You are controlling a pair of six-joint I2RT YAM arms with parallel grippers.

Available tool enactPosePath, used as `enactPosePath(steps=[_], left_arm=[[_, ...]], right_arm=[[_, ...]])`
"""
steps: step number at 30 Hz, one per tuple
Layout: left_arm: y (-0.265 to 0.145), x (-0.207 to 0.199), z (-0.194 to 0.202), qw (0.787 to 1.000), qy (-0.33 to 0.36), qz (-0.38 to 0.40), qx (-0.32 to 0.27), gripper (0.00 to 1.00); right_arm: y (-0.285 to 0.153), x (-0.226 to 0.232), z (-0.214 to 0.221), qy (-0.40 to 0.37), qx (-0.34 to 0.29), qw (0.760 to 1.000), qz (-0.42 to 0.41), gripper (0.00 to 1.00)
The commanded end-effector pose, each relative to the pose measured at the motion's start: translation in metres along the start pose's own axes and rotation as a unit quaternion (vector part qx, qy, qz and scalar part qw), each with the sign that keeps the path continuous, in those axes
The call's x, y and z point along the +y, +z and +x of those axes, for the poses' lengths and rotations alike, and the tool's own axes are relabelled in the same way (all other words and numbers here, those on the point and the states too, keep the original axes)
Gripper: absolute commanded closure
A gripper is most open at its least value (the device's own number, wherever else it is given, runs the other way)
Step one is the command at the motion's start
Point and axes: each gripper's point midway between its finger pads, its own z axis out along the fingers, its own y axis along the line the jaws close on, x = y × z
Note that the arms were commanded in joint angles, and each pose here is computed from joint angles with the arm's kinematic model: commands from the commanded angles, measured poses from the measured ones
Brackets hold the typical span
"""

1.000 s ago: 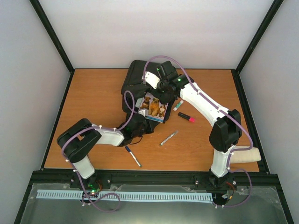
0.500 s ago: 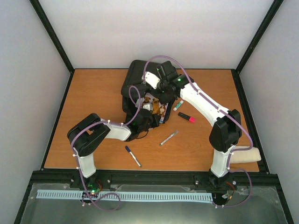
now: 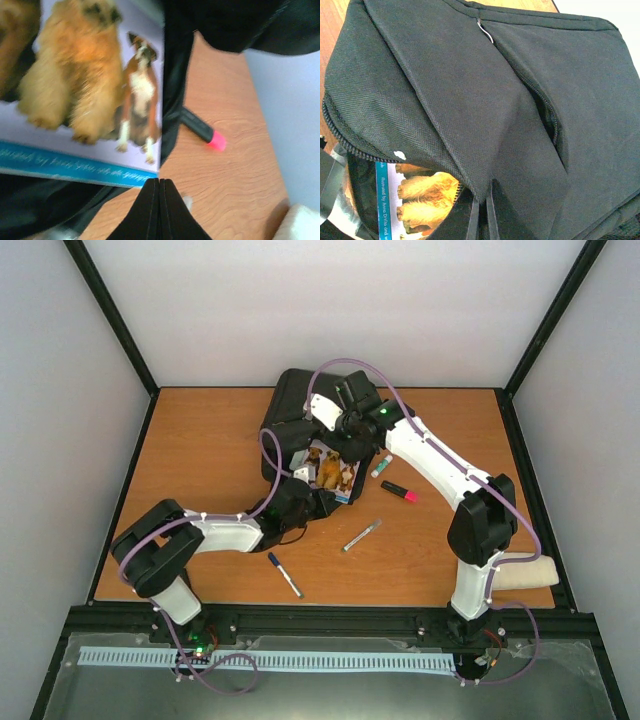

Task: Pack the student bag
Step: Place the book in the student bag.

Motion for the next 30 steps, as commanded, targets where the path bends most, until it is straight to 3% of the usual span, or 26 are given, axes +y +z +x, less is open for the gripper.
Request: enactPosePath(steps=[1, 13, 30], left_arm=[[0.004, 0.021, 0.015, 0.999, -0.013, -0.042, 0.015, 0.99], [0.022, 0.025, 0.009, 0.997, -0.013, -0.073, 0.006, 0.99], [0.055, 0.035, -0.021, 0.994, -0.016, -0.094, -0.050, 0.99]], right_arm=[[-0.017, -0.006, -0.029, -0.002, -0.050, 0.999, 0.007, 0.97], [-0.012, -0.005, -0.027, -0.001, -0.046, 0.999, 0.001, 0.97], [-0.008, -0.002, -0.024, 0.001, -0.043, 0.999, -0.006, 0.97]])
